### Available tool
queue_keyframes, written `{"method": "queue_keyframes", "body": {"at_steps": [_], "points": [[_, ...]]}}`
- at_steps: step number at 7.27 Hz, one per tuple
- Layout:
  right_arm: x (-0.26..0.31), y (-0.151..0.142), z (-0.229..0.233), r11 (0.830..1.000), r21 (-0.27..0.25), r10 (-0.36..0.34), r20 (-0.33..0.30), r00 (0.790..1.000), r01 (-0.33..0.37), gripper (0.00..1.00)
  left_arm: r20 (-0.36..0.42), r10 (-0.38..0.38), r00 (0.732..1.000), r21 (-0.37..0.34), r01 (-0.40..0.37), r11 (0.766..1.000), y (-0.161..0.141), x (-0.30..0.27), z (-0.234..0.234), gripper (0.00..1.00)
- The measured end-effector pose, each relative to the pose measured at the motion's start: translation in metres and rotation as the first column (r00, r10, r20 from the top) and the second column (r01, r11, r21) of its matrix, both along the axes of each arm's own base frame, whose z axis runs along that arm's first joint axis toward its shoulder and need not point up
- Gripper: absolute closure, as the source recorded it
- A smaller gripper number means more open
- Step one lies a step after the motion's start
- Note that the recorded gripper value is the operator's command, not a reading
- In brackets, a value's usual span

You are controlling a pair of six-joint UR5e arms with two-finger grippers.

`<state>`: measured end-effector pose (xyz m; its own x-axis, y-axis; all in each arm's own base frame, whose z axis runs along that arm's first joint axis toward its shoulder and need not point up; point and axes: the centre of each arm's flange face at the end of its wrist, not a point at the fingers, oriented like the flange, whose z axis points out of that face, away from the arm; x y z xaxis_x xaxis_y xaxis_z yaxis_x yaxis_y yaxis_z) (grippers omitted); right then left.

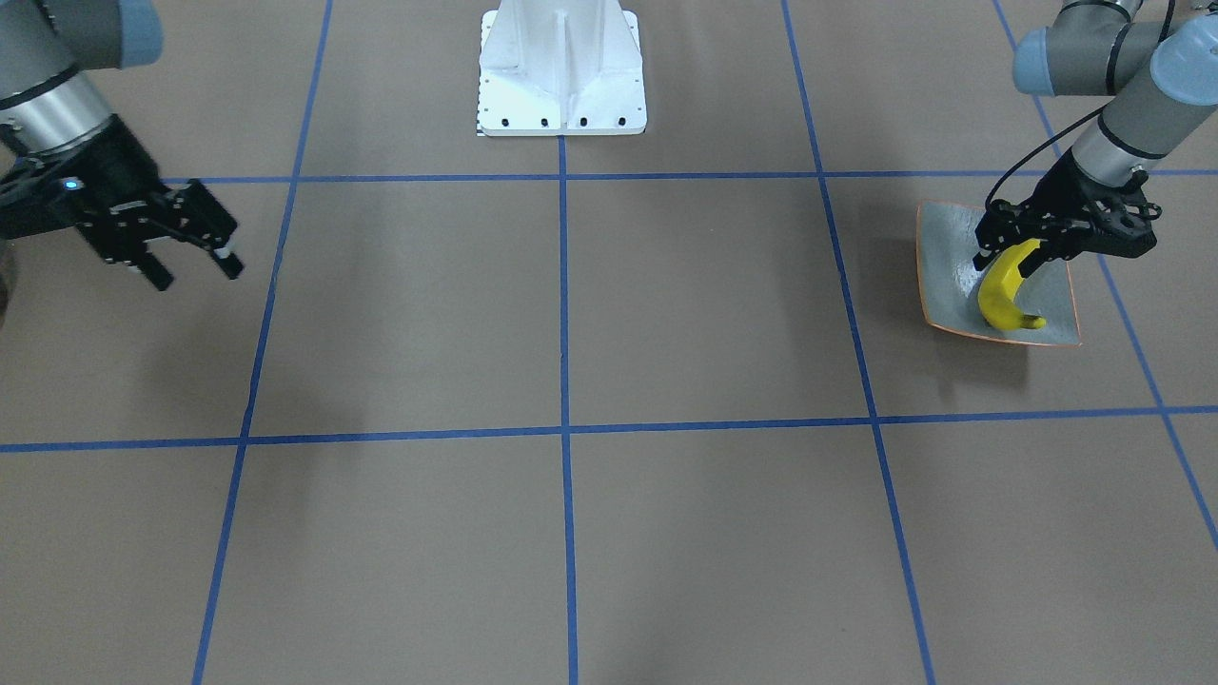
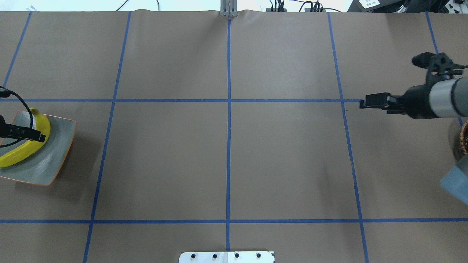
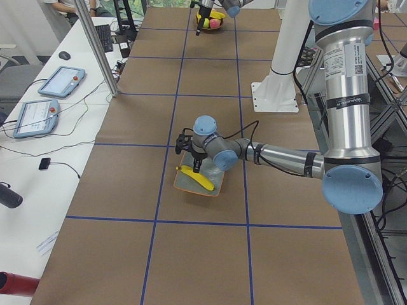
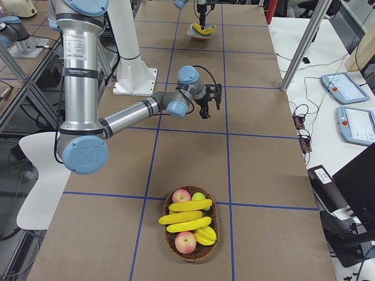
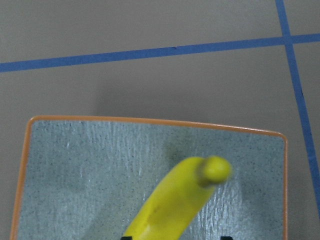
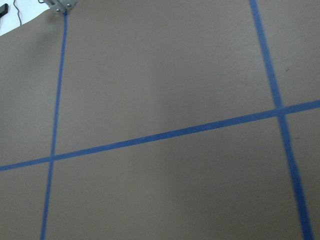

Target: Transfer all bananas from basket to plate

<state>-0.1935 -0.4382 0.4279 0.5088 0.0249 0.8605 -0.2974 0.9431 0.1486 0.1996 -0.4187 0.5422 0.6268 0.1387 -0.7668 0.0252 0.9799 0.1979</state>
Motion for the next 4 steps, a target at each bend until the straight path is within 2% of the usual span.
{"method": "queue_keyframes", "body": {"at_steps": [1,3,4], "points": [[0.062,-0.008,0.047,0.999,0.009,-0.045,-0.041,0.998,0.046,0.0,-0.001,0.0,1.0,0.0,0.0,1.0,-0.001,0.0,-0.001,0.28],[0.156,0.006,0.139,0.994,0.035,-0.1,-0.111,0.989,0.104,0.0,-0.002,0.0,1.0,0.001,0.0,1.0,-0.002,0.001,-0.001,0.26],[0.186,0.015,0.181,0.991,0.043,-0.116,-0.148,0.982,0.124,0.0,-0.003,-0.001,1.0,0.001,0.001,1.0,-0.002,0.001,-0.002,0.26]]}}
